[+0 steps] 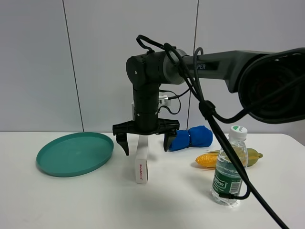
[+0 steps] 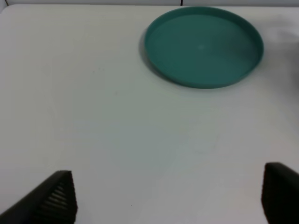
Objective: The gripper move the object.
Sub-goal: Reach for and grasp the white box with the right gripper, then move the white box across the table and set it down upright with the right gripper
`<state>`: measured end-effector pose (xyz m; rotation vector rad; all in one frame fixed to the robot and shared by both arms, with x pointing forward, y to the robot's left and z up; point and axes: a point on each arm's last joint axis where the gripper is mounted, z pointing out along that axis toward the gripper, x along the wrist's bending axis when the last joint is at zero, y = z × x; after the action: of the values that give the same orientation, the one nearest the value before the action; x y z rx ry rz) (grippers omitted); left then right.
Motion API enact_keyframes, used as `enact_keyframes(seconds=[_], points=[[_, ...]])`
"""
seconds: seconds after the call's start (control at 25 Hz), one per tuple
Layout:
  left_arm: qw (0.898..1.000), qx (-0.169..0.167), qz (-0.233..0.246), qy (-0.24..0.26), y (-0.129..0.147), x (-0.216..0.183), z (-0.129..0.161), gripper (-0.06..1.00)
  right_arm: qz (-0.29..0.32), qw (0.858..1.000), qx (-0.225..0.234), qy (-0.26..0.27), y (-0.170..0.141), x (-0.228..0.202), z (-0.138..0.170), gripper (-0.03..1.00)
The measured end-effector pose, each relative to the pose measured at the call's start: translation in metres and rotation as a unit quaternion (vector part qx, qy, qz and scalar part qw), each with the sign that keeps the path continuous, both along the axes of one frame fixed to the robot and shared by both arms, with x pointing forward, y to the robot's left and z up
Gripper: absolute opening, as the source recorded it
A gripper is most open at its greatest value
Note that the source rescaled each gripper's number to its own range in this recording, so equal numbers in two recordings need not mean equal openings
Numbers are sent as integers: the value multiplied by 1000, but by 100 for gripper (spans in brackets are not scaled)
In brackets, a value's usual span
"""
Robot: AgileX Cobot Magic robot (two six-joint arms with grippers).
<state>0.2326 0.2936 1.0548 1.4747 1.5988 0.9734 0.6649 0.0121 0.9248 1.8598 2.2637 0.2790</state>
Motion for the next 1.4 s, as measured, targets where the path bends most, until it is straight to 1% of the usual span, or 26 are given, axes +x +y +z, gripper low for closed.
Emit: enact_keyframes(seconds=[0.08,0.28,0.36,0.4,0.52,0.6,0.64,0.68,0.72,0.8,0.84,0.92,1.04,1.16,1.32,1.4], points=[[1000,0,0,0,0,0,0,100,0,1000,-1,2,-1,1,-3,100],[1000,0,0,0,0,0,0,100,21,1000,-2,5,1,4,-18,100],[1000,0,0,0,0,0,0,100,25,1000,3,0,2,5,-21,98],[1000,0,0,0,0,0,0,100,26,1000,7,-5,3,6,-23,90],[1000,0,0,0,0,0,0,100,25,1000,10,-5,3,7,-24,74],[1000,0,0,0,0,0,0,100,24,1000,10,0,2,8,-29,65],[1000,0,0,0,0,0,0,100,24,1000,10,2,2,7,-31,60],[1000,0,0,0,0,0,0,100,23,1000,10,6,2,7,-34,52],[1000,0,0,0,0,0,0,100,23,1000,8,9,2,7,-36,43],[1000,0,0,0,0,0,0,100,22,1000,7,12,2,7,-38,12],[1000,0,0,0,0,0,0,100,26,1000,5,14,1,7,-38,3],[1000,0,0,0,0,0,0,100,36,999,1,14,1,6,-36,0],[1000,0,0,0,0,0,0,100,58,998,-8,19,0,5,-33,0],[1000,0,0,0,0,0,0,100,80,997,-12,16,-1,4,-18,0],[1000,0,0,0,0,0,0,100,127,992,2,-26,-3,0,33,0],[1000,0,0,0,0,0,0,100,178,983,11,-46,-3,-4,62,0]])
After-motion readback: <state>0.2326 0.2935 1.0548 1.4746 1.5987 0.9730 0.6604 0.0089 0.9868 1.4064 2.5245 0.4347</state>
